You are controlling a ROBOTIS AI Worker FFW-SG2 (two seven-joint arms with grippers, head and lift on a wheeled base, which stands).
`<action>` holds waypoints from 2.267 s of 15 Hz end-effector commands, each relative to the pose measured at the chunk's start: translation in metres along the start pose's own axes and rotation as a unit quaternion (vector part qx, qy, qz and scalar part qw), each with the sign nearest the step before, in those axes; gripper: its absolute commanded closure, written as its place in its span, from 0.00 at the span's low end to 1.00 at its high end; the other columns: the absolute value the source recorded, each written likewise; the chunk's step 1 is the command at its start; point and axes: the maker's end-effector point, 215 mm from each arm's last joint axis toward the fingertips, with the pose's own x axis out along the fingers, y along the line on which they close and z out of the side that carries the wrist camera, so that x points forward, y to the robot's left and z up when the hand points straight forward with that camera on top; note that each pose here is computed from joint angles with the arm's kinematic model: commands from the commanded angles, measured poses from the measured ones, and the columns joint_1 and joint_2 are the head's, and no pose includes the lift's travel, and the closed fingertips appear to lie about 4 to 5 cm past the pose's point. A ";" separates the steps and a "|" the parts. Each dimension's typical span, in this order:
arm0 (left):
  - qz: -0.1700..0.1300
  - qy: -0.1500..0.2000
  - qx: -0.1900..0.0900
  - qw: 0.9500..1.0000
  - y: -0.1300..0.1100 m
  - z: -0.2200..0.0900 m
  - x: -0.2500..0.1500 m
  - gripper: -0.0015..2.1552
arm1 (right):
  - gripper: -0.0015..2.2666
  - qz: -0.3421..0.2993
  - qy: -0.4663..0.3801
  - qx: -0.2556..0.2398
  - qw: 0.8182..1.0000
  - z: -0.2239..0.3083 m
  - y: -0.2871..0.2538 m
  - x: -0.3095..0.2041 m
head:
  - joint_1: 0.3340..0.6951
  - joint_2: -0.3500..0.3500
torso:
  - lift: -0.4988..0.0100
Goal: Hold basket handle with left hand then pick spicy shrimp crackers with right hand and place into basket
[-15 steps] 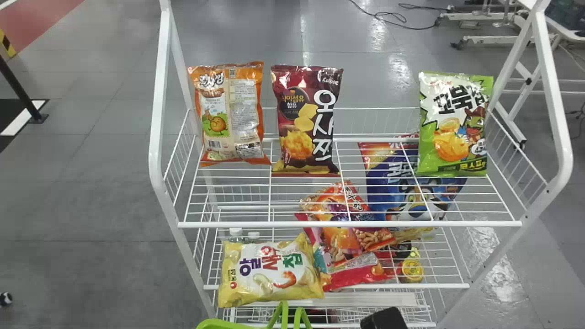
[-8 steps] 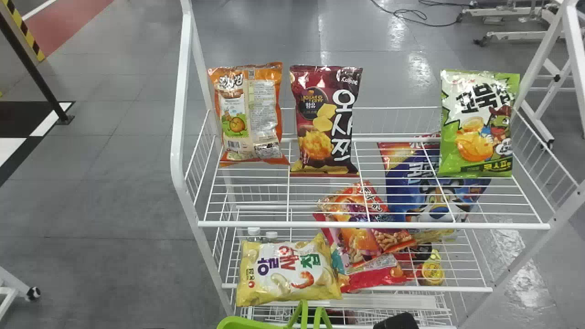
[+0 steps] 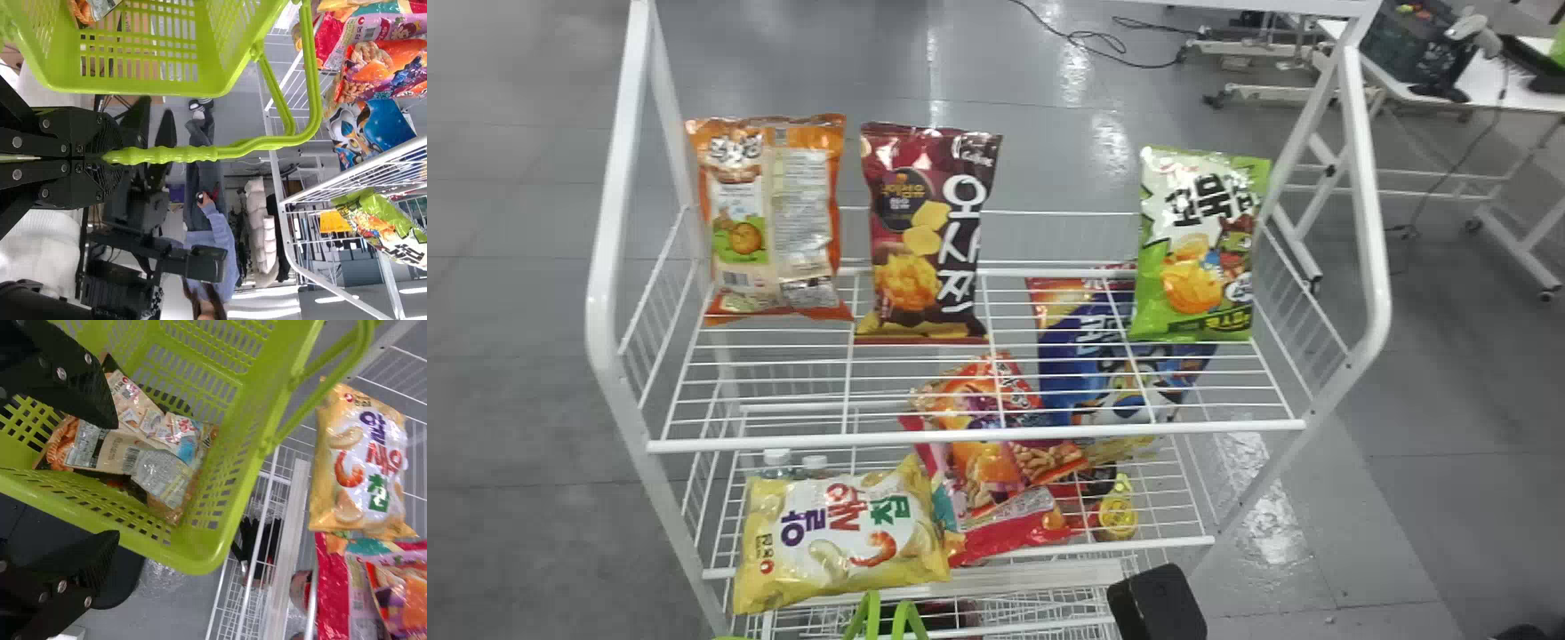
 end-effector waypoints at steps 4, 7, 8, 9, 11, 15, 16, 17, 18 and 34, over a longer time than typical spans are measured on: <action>0.007 0.001 -0.001 1.000 0.003 -0.002 0.000 0.88 | 0.04 -0.046 -0.139 0.001 0.989 0.072 -0.028 -0.042 | 1.00 0.14 | 0.91; 0.007 0.001 0.000 1.000 0.002 -0.002 0.001 0.88 | 0.04 -0.054 -0.264 -0.013 0.963 0.138 -0.028 -0.071 | 1.00 0.17 | 0.91; 0.007 0.002 0.000 1.000 0.002 -0.002 0.001 0.88 | 0.04 -0.058 -0.293 -0.015 0.954 0.154 -0.029 -0.081 | 1.00 0.19 | 0.91; 0.007 0.003 -0.001 1.000 0.003 -0.003 0.002 0.88 | 0.04 -0.059 -0.319 -0.016 0.946 0.167 -0.030 -0.089 | 1.00 0.20 | 0.91; 0.008 0.005 -0.001 1.000 0.003 -0.004 0.003 0.88 | 0.04 -0.063 -0.354 -0.017 0.933 0.184 -0.032 -0.100 | 1.00 0.21 | 0.91; 0.010 0.009 0.005 1.000 0.002 -0.003 0.007 0.88 | 0.04 -0.071 -0.453 -0.038 0.888 0.225 -0.033 -0.127 | 1.00 0.21 | 0.91; 0.010 0.010 0.005 1.000 0.002 -0.003 0.008 0.88 | 0.04 -0.073 -0.468 -0.041 0.880 0.229 -0.035 -0.129 | 1.00 0.21 | 0.91; 0.011 0.010 0.005 1.000 0.003 -0.003 0.008 0.88 | 0.04 -0.075 -0.482 -0.043 0.872 0.232 -0.035 -0.130 | 1.00 0.21 | 0.91; 0.012 0.010 0.004 1.000 0.004 -0.004 0.008 0.88 | 0.04 -0.077 -0.502 -0.046 0.860 0.236 -0.035 -0.131 | 1.00 0.21 | 0.91; 0.003 0.011 -0.001 1.000 0.003 -0.003 0.009 0.88 | 0.04 -0.139 -0.564 -0.035 0.813 0.219 -0.049 -0.143 | 1.00 0.17 | 0.91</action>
